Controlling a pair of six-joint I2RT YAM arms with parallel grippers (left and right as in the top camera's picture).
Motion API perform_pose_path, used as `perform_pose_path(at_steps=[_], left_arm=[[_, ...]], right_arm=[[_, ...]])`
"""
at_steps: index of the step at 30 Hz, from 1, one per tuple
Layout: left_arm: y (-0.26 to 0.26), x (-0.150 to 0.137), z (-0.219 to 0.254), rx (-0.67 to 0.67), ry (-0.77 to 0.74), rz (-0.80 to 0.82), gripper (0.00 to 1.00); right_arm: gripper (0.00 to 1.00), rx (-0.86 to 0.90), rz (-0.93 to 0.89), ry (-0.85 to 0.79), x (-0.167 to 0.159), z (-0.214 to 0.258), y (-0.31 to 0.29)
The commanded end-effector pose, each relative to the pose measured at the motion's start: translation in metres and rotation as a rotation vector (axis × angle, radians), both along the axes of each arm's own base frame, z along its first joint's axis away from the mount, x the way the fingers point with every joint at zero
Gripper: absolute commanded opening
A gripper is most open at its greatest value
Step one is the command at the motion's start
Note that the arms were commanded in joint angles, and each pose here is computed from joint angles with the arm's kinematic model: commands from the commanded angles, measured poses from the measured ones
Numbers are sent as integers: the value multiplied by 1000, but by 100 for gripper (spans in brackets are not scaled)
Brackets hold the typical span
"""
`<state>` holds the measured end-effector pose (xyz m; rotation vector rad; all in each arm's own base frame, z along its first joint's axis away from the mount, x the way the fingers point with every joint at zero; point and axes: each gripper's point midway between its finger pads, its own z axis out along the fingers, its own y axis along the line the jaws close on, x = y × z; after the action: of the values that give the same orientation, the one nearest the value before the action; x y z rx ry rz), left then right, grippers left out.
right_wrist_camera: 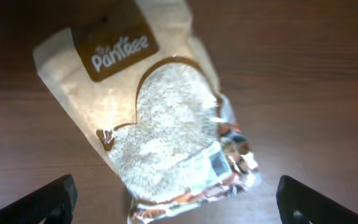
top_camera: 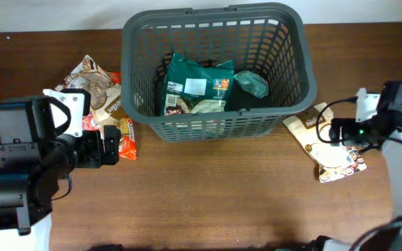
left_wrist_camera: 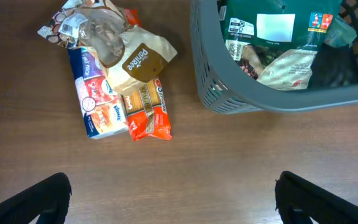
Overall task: Pack container
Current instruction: 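Move the right gripper down to the Pantree bag on the right, then grasp the Pantree bag with the right gripper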
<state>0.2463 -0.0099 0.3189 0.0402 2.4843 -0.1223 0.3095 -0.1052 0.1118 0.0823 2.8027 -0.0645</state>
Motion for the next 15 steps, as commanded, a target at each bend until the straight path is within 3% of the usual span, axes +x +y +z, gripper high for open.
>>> perform_pose_path(at_steps=[1, 15], left_arm=[[-1, 0, 0, -2, -4, -15, 99], [-1, 0, 0, -2, -4, -15, 99]], right_arm=[[99, 33, 48, 63, -3, -30, 3], [99, 73, 143, 261, -3, -126, 0]])
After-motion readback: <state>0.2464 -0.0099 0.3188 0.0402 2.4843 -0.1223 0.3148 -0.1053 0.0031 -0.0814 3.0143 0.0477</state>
